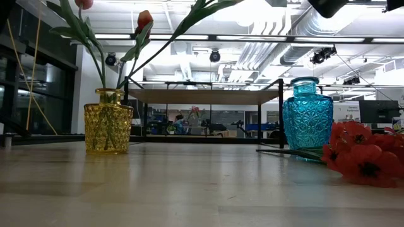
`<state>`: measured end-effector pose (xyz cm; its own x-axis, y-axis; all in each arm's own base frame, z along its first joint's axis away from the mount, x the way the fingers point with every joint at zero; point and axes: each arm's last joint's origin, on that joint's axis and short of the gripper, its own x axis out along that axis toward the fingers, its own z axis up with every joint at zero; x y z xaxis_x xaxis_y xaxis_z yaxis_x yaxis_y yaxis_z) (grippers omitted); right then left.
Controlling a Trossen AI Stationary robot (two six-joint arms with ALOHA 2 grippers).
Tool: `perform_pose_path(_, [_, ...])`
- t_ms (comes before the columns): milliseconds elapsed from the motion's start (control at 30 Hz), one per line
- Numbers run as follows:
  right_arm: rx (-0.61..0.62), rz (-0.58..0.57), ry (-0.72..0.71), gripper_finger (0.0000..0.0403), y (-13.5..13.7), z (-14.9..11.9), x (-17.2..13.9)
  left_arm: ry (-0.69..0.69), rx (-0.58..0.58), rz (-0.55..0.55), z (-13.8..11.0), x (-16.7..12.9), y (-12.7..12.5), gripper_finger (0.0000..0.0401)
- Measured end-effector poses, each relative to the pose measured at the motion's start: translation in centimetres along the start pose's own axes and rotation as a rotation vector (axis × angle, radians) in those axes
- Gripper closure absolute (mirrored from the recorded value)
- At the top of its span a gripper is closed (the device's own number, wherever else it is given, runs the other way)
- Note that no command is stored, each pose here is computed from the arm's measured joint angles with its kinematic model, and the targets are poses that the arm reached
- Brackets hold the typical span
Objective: Pick and place flowers into a vace then onto a shelf
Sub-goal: Put the purple flowers into the blue vase
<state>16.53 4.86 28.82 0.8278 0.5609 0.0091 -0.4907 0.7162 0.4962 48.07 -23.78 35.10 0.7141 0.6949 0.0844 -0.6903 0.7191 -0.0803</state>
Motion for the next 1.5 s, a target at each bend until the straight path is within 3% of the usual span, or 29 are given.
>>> perform_pose_path(200, [-0.031,0.067,-0.039,0.0328,0.44,0.53,-0.03,-0.001,-0.002,-0.001,0.01,0.02,0.00,0.0369])
perform_pose_path(533, [-0.031,0.062,-0.017,0.0321,0.34,0.33,-0.01,-0.001,-0.002,-0.005,0.01,0.02,-0.01,0.0369])
perform_pose_path(967, [-0.029,0.085,0.000,0.0224,0.40,0.26,-0.01,-0.001,-0.001,-0.004,0.00,0.06,0.01,0.0369])
perform_pose_path(1100, [-0.027,0.040,0.003,0.0204,0.18,0.11,0.02,-0.004,-0.002,-0.014,0.01,0.08,-0.02,0.0369])
perform_pose_path(1500, [-0.059,-0.033,-0.019,0.0223,-0.09,0.07,0.02,-0.007,-0.015,-0.023,0.00,0.46,0.08,0.0369])
